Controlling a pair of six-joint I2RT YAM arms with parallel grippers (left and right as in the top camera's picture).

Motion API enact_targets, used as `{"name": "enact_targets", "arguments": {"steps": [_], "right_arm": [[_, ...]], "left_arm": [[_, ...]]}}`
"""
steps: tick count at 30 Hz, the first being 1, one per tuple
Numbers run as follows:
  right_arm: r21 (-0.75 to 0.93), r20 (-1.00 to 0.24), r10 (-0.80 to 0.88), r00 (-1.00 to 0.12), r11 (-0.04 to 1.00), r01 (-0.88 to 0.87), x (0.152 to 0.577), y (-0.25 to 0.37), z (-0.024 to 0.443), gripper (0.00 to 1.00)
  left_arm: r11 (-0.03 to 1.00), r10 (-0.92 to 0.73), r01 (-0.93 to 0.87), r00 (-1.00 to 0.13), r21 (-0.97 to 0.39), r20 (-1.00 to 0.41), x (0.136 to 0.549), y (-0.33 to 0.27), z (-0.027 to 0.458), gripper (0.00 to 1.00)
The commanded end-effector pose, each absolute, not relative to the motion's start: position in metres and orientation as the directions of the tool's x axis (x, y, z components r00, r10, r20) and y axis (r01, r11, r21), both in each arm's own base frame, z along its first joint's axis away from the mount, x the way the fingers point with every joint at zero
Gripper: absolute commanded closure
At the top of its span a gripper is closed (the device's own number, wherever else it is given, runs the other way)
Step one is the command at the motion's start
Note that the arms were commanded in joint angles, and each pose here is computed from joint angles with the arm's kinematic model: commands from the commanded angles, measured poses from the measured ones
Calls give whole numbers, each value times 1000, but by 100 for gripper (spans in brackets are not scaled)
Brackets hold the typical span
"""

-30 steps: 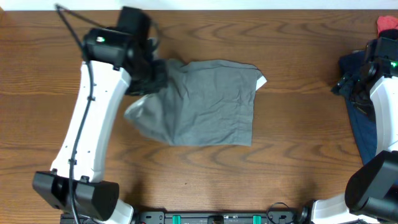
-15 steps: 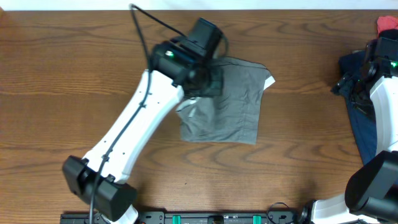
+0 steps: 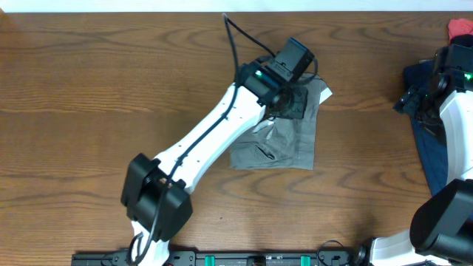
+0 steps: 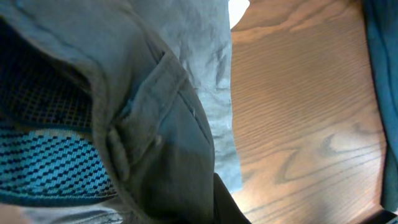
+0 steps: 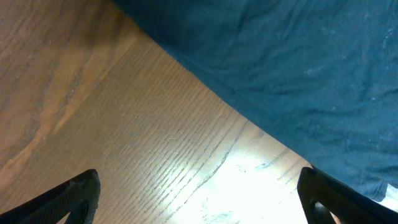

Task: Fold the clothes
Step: 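Lift the left edge and fold it rightward over the shorts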

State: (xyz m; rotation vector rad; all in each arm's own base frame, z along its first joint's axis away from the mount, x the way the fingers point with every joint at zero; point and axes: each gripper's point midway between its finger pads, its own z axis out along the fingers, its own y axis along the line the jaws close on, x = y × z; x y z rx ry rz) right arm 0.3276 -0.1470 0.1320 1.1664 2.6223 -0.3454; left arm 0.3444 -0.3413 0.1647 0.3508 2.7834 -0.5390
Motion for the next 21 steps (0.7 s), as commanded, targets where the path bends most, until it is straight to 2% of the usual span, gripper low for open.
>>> {"name": "enact_targets", "arguments": {"steps": [1,4,5,6,8,9,10,21], "right_arm": [[-118,-338,679,-652,657,745,327,-148,138,1],[-118,-338,679,-652,656,745,327,-148,138,1],[-118,-338,679,-652,657,745,327,-148,138,1],[-118,-338,679,-652,657,745,327,-148,138,1],[-118,-338,679,-652,657,745,327,-148,138,1],[-118,-338,679,-652,657,745,327,-148,138,1],[-118,-338,679,-652,657,745,327,-148,138,1],[-118,-338,679,-652,657,745,327,-148,138,1]], "left_arm": [[903,186,284,-935,-323,-304,347,-346,152,94],[909,192,277,-942,-310,-277,348,-347,137,94],[911,193,275,-943,-307,-271,348,-347,133,90],[912,195,274,-945,-304,-264,348,-347,129,76],[916,198,270,-948,-298,-251,348,-347,123,40],[917,199,269,-949,-296,-246,348,-347,121,27],[917,199,268,-949,-294,-243,347,-346,121,23],[902,192,277,-944,-331,-267,340,-338,155,22]]}}
